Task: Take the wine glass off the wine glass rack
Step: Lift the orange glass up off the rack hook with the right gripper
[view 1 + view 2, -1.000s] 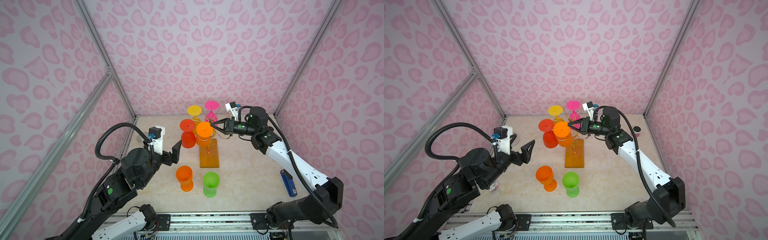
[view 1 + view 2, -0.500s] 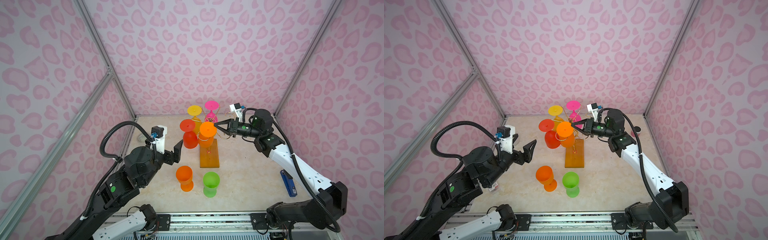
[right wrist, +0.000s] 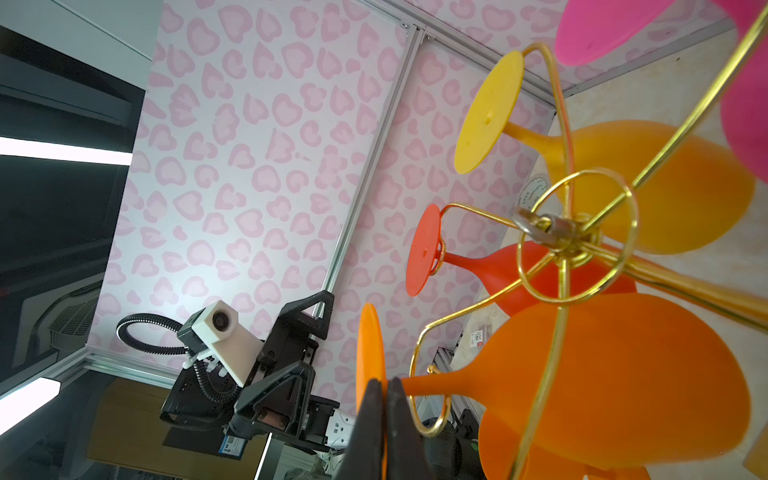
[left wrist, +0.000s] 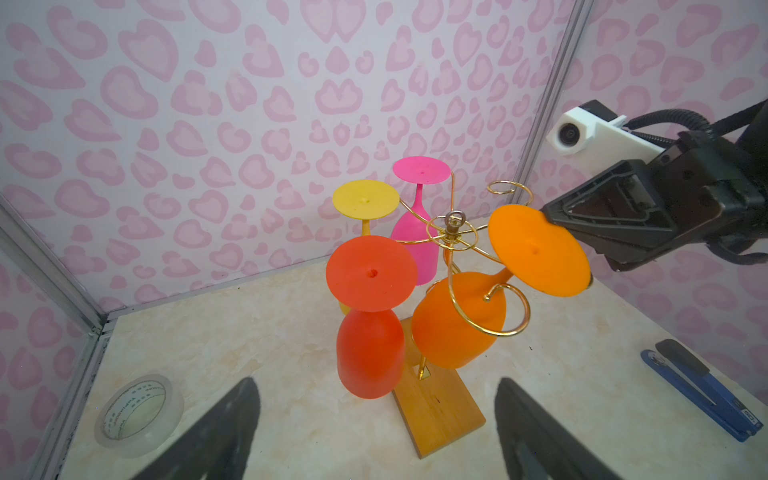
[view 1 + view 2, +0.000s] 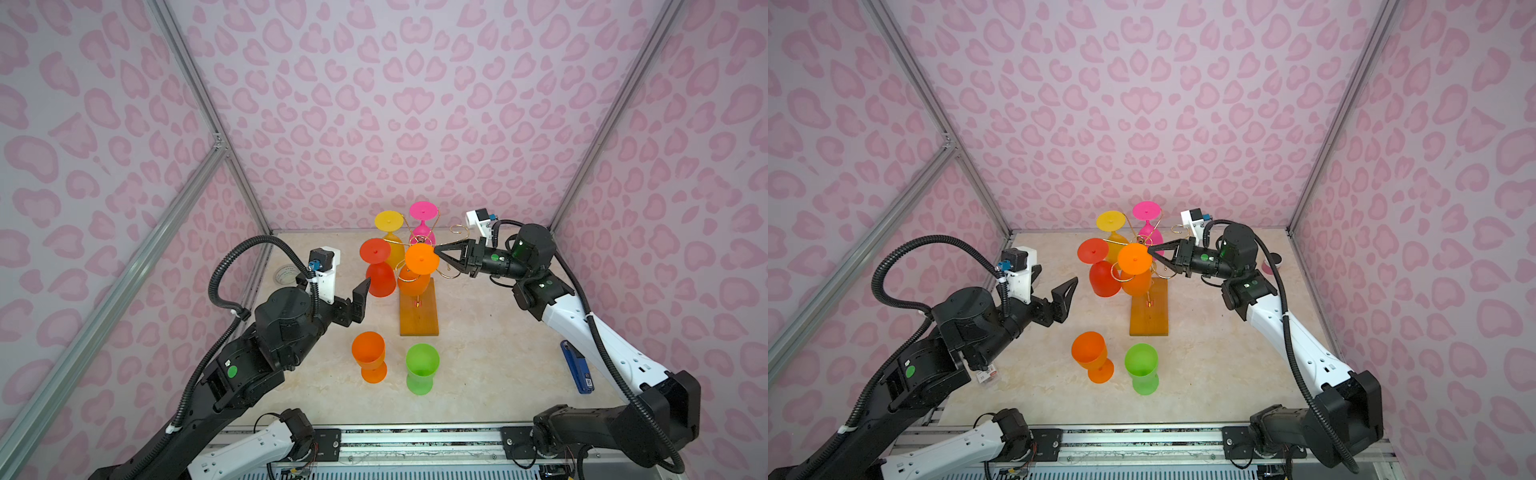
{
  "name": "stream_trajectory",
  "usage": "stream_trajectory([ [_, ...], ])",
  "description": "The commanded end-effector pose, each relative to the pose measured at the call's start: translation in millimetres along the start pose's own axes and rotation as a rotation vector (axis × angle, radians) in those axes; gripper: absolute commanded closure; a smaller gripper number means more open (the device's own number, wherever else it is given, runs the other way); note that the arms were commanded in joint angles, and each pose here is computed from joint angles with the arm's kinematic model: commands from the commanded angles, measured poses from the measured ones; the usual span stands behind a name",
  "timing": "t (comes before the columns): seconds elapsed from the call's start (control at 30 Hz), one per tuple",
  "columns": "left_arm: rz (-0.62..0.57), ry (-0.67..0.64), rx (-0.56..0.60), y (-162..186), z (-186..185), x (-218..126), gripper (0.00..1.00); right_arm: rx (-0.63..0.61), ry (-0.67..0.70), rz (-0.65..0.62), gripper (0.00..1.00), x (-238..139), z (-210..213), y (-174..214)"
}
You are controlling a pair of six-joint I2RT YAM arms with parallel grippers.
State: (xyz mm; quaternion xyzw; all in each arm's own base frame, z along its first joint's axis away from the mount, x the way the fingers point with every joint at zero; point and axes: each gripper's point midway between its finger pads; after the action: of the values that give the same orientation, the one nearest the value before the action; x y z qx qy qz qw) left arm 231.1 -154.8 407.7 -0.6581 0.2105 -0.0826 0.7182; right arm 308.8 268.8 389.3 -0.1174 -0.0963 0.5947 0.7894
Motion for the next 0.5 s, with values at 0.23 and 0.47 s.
stream_trajectory([
  [0.23,-0.026,0.024,-0.003,-11,-6,5,0.10,-0.027,-0.033,-0.011,1.00,-8,8,3],
  [0.47,-0.028,0.034,-0.005,-14,-9,8,0.10,-0.030,-0.042,-0.018,1.00,-14,11,7],
])
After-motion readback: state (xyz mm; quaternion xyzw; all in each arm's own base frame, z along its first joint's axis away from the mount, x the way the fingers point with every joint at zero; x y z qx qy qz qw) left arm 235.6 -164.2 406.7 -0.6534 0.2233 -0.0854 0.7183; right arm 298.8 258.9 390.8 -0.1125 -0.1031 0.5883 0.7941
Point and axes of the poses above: each gripper's point midway between its finger pads, its own x axis out along the fingers, its own z axis along the line the jaws close on, y = z × x, and after that the axes turned 5 degrees about x, right-handed
